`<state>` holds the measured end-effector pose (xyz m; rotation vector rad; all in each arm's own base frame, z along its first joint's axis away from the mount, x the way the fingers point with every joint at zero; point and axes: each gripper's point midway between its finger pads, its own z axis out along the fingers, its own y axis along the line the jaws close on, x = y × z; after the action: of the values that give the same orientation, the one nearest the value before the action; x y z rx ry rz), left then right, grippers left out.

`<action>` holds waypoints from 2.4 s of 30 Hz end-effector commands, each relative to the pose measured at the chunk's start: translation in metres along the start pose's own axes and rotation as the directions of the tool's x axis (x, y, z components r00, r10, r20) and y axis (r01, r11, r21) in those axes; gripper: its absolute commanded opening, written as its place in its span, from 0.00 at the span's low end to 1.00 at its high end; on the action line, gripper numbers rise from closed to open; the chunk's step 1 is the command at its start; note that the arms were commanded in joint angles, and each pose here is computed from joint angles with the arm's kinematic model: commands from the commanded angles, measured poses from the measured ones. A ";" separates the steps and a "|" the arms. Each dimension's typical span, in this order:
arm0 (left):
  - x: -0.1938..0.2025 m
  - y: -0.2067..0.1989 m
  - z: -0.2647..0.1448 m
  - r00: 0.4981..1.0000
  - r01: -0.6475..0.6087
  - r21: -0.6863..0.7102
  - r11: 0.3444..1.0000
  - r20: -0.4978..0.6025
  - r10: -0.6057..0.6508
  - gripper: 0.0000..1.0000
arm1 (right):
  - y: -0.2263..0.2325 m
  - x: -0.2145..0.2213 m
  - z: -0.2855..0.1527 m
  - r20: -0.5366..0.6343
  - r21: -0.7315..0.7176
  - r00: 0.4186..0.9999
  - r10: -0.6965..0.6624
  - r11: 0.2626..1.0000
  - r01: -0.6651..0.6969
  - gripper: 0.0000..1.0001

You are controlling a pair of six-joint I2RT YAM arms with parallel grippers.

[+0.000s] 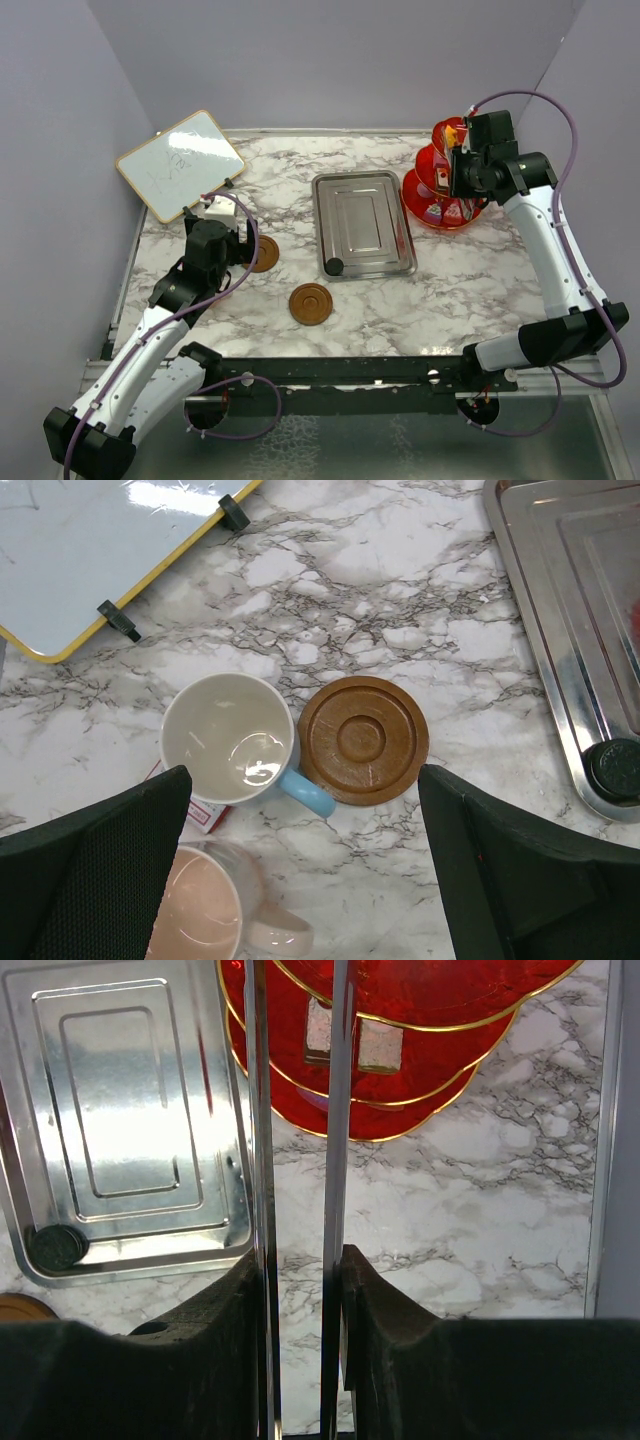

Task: Serve the afternoon tea
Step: Place the desert on the desert table, then adjust the dessert on the tray.

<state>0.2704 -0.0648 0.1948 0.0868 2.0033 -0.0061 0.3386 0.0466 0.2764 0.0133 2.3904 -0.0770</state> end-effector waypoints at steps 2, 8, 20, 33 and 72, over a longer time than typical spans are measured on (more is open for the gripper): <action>-0.011 -0.003 -0.001 1.000 0.005 0.020 1.000 0.026 -0.006 0.99 | -0.004 -0.010 -0.003 0.042 0.015 0.999 0.016 1.000 -0.017 0.30; -0.011 -0.004 -0.001 1.000 0.004 0.026 1.000 0.024 -0.004 0.99 | -0.004 -0.013 -0.010 0.057 0.004 0.998 0.020 1.000 -0.020 0.39; -0.011 -0.005 -0.001 1.000 0.005 0.029 1.000 0.025 -0.005 0.99 | 0.005 -0.025 -0.027 0.105 -0.067 0.994 0.018 0.998 -0.011 0.40; -0.013 -0.002 -0.003 0.999 0.006 0.018 1.000 0.035 -0.007 0.99 | 0.069 -0.013 -0.073 0.164 -0.475 0.986 0.009 0.877 0.071 0.38; -0.015 -0.002 -0.005 0.999 0.009 0.020 1.000 0.044 -0.010 0.99 | 0.163 0.220 -0.013 -0.337 -0.577 0.787 -0.517 0.774 0.261 0.40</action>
<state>0.2699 -0.0673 0.1949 0.0962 2.0036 -0.0213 0.1675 0.2011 0.1258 -0.8238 2.8207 0.4208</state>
